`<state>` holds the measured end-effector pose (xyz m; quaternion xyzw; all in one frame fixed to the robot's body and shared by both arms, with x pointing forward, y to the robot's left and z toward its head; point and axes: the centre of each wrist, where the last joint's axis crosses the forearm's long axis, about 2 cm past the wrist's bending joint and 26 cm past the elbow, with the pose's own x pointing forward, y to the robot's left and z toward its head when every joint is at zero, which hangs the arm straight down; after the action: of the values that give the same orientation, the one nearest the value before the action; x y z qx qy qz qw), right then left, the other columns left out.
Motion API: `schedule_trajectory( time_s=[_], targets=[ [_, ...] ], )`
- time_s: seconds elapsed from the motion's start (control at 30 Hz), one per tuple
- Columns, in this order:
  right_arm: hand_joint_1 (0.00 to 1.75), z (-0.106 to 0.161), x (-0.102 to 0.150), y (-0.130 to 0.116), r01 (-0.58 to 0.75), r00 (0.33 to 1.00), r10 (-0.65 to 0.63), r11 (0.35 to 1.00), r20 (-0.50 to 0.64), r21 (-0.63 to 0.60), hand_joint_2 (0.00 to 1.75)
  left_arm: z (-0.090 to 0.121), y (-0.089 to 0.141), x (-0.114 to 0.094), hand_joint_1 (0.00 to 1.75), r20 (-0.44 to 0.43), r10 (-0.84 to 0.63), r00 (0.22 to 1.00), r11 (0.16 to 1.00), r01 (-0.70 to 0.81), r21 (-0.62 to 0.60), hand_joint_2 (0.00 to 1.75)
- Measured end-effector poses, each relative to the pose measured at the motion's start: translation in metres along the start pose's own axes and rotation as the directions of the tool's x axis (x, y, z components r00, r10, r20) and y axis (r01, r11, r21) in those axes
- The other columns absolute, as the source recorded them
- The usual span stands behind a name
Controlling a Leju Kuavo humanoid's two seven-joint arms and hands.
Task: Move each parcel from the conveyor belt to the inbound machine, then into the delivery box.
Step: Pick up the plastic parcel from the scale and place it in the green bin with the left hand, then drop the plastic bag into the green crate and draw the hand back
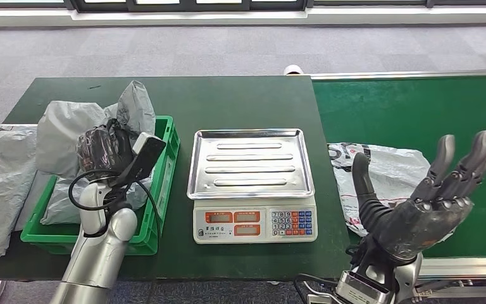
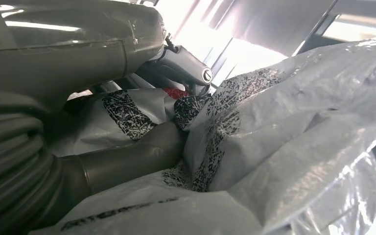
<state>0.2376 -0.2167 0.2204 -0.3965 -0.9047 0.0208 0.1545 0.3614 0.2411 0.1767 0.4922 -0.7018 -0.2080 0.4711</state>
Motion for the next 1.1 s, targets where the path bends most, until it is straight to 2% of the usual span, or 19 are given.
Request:
schedule_trajectory(
  time_s=[0.2, 0.5, 0.53, 0.63, 0.67, 0.87, 1.1],
  targets=[
    [0.0, 0.0, 0.0, 0.0, -0.008, 1.0, 0.008, 1.0, -0.018, 0.006, 1.75, 0.007, -0.016, -0.029, 1.75, -0.074, -0.077, 0.994, 0.991, 0.067, -0.12, 1.75],
    [0.0, -0.002, -0.002, 0.0, -0.012, 0.999, 0.012, 1.0, -0.038, 0.009, 1.75, 0.01, -0.034, -0.054, 1.75, -0.136, -0.183, 0.974, 0.945, 0.136, -0.299, 1.75],
    [0.0, -0.002, -0.002, 0.0, -0.012, 0.999, 0.013, 1.0, -0.037, 0.009, 1.75, 0.01, -0.035, -0.056, 1.44, -0.139, -0.188, 0.972, 0.942, 0.139, -0.307, 1.75],
    [0.0, -0.002, -0.003, 0.0, -0.013, 0.999, 0.013, 1.0, -0.036, 0.01, 1.75, 0.01, -0.038, -0.058, 0.15, -0.144, -0.208, 0.968, 0.931, 0.15, -0.333, 1.75],
    [0.0, -0.003, -0.003, 0.0, -0.013, 0.999, 0.013, 1.0, -0.037, 0.01, 1.75, 0.009, -0.039, -0.058, 0.02, -0.146, -0.219, 0.965, 0.925, 0.158, -0.345, 1.75],
    [0.0, -0.003, -0.005, 0.001, -0.014, 0.999, 0.014, 1.0, -0.052, 0.015, 1.75, 0.003, -0.046, -0.065, 0.0, -0.154, -0.288, 0.945, 0.897, 0.21, -0.389, 1.75],
    [0.0, -0.002, -0.006, 0.0, -0.022, 0.998, 0.024, 0.999, -0.058, 0.028, 1.75, -0.002, -0.045, -0.069, 0.0, -0.172, -0.216, 0.961, 0.946, 0.162, -0.281, 1.75]
  ],
)
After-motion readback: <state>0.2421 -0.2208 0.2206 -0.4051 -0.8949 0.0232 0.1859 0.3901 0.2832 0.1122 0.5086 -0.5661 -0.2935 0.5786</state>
